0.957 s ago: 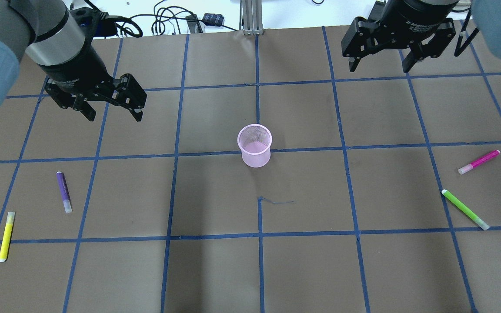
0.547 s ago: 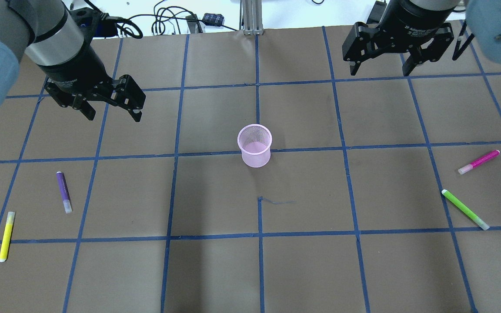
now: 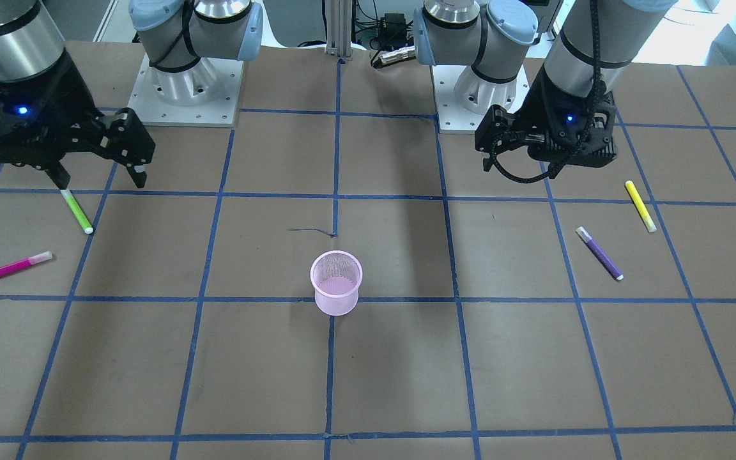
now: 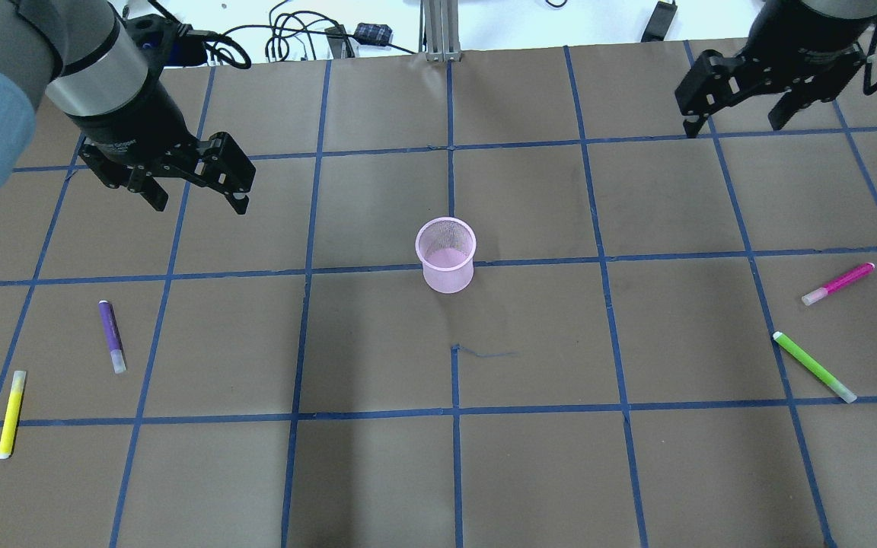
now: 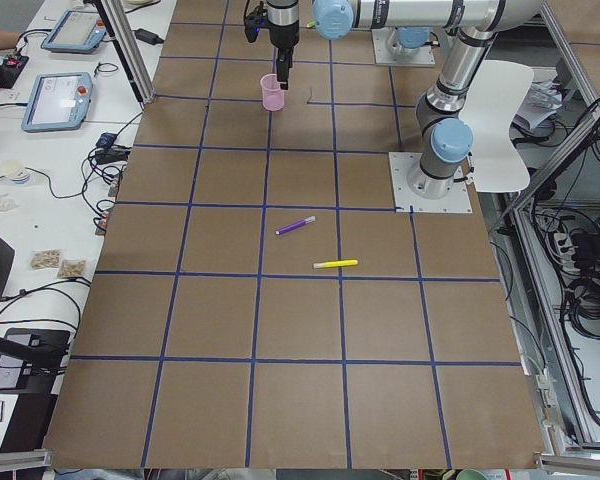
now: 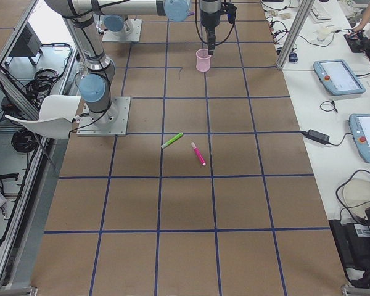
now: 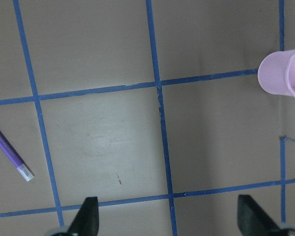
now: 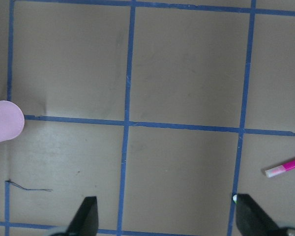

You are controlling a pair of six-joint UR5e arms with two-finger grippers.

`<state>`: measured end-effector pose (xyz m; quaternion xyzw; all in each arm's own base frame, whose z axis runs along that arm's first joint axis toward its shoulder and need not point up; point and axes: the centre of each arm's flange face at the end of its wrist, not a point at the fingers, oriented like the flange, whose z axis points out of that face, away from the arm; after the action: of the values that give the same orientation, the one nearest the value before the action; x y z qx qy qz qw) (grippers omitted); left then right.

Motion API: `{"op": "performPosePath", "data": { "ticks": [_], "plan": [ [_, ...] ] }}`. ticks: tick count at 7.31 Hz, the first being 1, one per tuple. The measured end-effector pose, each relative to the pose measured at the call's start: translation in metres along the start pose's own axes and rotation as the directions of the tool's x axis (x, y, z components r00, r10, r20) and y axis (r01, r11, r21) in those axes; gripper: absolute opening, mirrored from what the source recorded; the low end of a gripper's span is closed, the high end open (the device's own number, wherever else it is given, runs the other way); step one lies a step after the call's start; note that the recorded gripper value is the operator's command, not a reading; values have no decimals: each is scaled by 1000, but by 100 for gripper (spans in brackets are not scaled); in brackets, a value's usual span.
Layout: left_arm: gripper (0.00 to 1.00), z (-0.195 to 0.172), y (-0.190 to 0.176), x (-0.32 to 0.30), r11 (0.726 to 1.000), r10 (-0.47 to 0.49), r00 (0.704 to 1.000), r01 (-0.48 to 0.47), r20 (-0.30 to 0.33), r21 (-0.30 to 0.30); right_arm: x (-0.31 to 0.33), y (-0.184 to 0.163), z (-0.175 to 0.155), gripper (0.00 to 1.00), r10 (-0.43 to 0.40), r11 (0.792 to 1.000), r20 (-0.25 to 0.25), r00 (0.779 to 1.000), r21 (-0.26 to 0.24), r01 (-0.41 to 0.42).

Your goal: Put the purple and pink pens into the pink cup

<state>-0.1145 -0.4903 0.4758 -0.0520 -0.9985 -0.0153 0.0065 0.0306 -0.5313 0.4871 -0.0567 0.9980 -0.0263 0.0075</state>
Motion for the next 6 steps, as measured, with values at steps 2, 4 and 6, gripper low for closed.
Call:
{"op": "performPosePath", "data": {
  "ticks": [2,4,6],
  "plan": [
    [100,-1,-3,-2,1000,-4,1000,4,-1,13,80,8,34,100,-107,993,27,994,-39,108],
    [100,1,-13,-4,998,-4,1000,4,-2,56,157,11,70,100,-297,953,48,954,-40,299],
    [100,-1,-15,-5,997,-3,1000,3,6,74,225,24,107,100,-475,876,104,874,-39,481]
  ]
}}
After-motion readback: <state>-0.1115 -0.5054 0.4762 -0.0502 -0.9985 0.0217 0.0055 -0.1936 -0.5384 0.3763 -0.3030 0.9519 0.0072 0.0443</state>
